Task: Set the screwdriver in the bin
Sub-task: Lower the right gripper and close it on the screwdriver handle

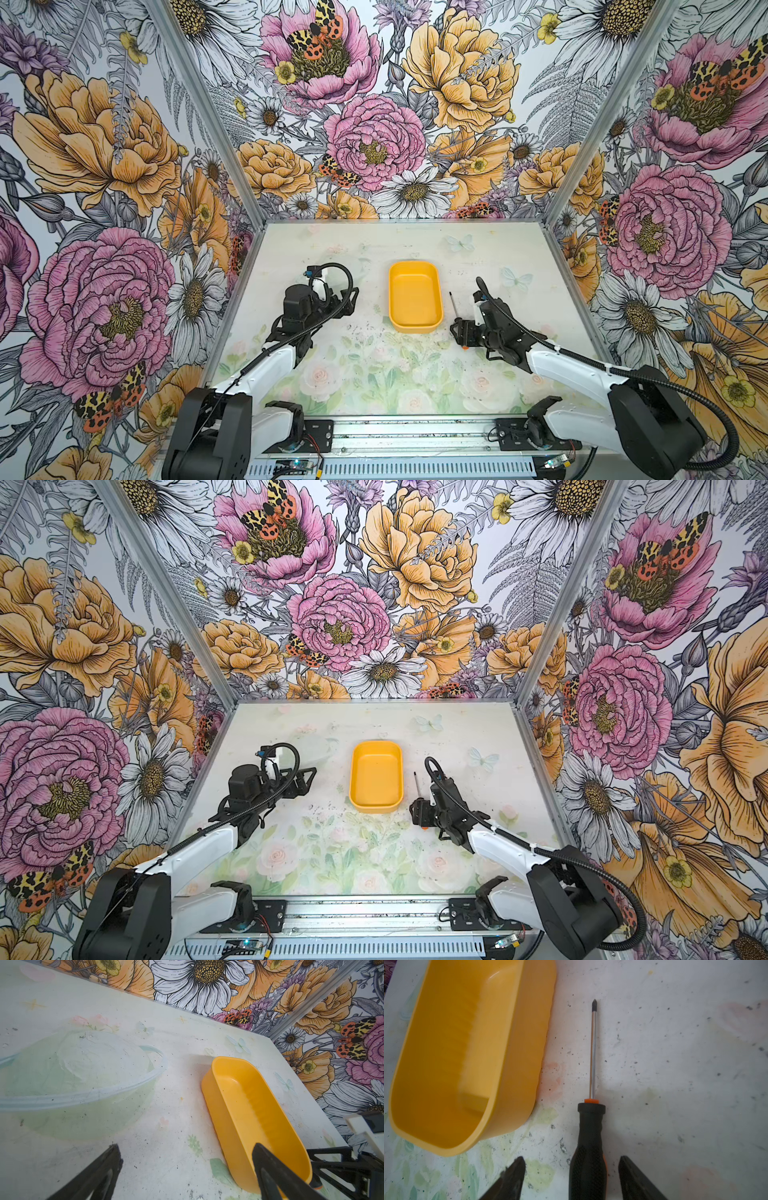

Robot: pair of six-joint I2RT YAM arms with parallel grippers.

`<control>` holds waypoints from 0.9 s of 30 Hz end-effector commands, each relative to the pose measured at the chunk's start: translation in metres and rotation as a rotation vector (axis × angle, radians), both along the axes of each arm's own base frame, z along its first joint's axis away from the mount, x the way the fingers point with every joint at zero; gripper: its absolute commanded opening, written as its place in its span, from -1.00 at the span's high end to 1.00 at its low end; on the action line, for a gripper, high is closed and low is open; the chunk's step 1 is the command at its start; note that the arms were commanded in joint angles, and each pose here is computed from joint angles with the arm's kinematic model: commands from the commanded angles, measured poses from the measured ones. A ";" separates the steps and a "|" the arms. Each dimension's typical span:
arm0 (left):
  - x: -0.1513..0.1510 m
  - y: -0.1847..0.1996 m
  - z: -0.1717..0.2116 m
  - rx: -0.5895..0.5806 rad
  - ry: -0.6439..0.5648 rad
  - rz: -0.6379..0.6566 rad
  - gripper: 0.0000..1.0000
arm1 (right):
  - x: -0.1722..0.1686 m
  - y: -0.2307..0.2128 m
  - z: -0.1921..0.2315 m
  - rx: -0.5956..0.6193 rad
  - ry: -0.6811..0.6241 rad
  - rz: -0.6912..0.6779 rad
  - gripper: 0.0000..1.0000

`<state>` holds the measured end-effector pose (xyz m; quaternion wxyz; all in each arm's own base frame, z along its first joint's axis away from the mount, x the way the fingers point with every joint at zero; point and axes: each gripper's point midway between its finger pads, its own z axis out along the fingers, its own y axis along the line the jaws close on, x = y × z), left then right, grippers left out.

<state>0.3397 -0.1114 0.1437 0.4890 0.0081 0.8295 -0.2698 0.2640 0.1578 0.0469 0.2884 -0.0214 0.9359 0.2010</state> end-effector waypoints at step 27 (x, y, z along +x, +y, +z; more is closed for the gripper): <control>0.005 0.003 0.000 0.029 0.033 0.022 -0.98 | -0.002 0.003 -0.022 -0.137 0.093 -0.029 0.42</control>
